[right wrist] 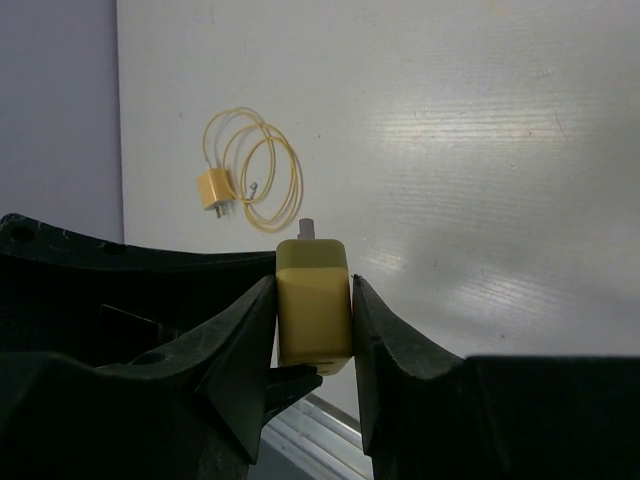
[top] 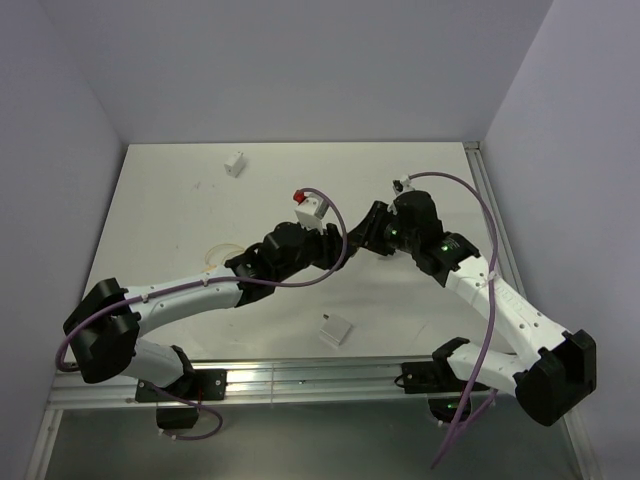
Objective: Insert the plug
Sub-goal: Adjust the plug.
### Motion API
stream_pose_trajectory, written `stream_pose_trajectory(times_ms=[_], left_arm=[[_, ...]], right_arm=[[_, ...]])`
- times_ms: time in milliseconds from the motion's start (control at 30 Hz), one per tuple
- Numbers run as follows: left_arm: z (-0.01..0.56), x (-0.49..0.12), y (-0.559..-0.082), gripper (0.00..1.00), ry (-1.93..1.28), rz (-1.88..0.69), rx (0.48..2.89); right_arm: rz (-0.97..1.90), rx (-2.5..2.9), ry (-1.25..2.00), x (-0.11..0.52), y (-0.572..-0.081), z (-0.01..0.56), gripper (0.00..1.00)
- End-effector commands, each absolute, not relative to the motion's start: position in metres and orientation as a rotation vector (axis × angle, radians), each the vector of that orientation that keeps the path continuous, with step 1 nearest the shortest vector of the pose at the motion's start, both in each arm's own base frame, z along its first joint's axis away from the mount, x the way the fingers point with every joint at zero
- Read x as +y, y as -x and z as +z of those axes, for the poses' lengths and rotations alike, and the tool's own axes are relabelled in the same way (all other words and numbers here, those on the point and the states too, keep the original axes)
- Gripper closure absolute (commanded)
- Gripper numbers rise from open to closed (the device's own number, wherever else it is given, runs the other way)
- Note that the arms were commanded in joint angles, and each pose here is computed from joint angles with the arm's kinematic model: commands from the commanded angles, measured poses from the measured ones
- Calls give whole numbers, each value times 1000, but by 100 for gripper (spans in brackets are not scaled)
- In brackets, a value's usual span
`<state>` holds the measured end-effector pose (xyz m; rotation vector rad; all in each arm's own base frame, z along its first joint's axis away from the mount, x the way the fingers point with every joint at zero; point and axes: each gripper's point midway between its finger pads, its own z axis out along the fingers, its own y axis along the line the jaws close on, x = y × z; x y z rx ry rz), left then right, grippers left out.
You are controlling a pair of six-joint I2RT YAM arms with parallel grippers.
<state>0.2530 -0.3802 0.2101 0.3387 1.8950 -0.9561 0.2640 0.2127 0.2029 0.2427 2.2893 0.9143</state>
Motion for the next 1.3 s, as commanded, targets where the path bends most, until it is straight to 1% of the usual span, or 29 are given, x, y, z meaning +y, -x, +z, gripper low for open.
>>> stream_pose_trajectory(times_ms=[0, 33, 67, 133, 167, 233, 267, 300, 367, 433, 533, 567, 600, 633, 667, 733, 800, 867, 1000, 1267], left_arm=[[255, -380, -262, 100, -284, -967, 1782], [256, -381, -262, 100, -289, -967, 1781], [256, -381, -263, 100, -292, -965, 1780], [254, -380, -262, 99, -289, -958, 1787], [253, -379, -263, 86, -281, -953, 1790], [254, -376, -261, 68, -280, -954, 1787], [254, -373, -260, 46, -281, -955, 1784], [256, -369, -257, 34, -280, -955, 1779], [254, -361, -254, 17, -282, -932, 1800], [265, -350, -249, 13, -274, -933, 1790], [269, -330, -233, 11, -265, -963, 1811], [271, -325, -228, 11, -254, -995, 1810], [275, -319, -213, 11, -287, -1062, 1793], [276, -317, -203, 15, -316, -1111, 1783], [278, -315, -196, 17, -324, -1160, 1775], [288, -310, -168, 18, -404, -1340, 1717], [295, -302, -157, 19, -445, -1425, 1671], [303, -304, -139, 21, -555, -1508, 1641], [301, -311, -132, 21, -617, -1554, 1658], [288, -323, -137, 25, -624, -1587, 1698]], right_arm=[[964, 2252, -213, 224, -263, 224, 66], [964, 2254, -204, 225, -263, 223, 78], [963, 2258, -202, 225, -263, 222, 83], [962, 2260, -199, 226, -263, 222, 97], [947, 2262, -203, 225, -264, 221, 100], [927, 2249, -210, 221, -266, 223, 100], [921, 2248, -206, 220, -266, 224, 100], [907, 2240, -191, 218, -266, 225, 100], [894, 2240, -157, 217, -265, 227, 100], [866, 2247, -93, 212, -263, 228, 100], [883, 2223, 10, 210, -258, 234, 100], [887, 2217, 19, 206, -258, 236, 100], [901, 2201, 63, 206, -256, 239, 100], [996, 2187, 141, 215, -247, 244, 100], [1062, 2165, 189, 216, -243, 249, 100], [1200, 2115, 344, 226, -226, 261, 100], [1255, 2071, 447, 231, -215, 268, 100], [1331, 2012, 533, 236, -202, 278, 100], [1429, 1935, 676, 246, -180, 288, 100], [1492, 1880, 748, 253, -162, 296, 100]])
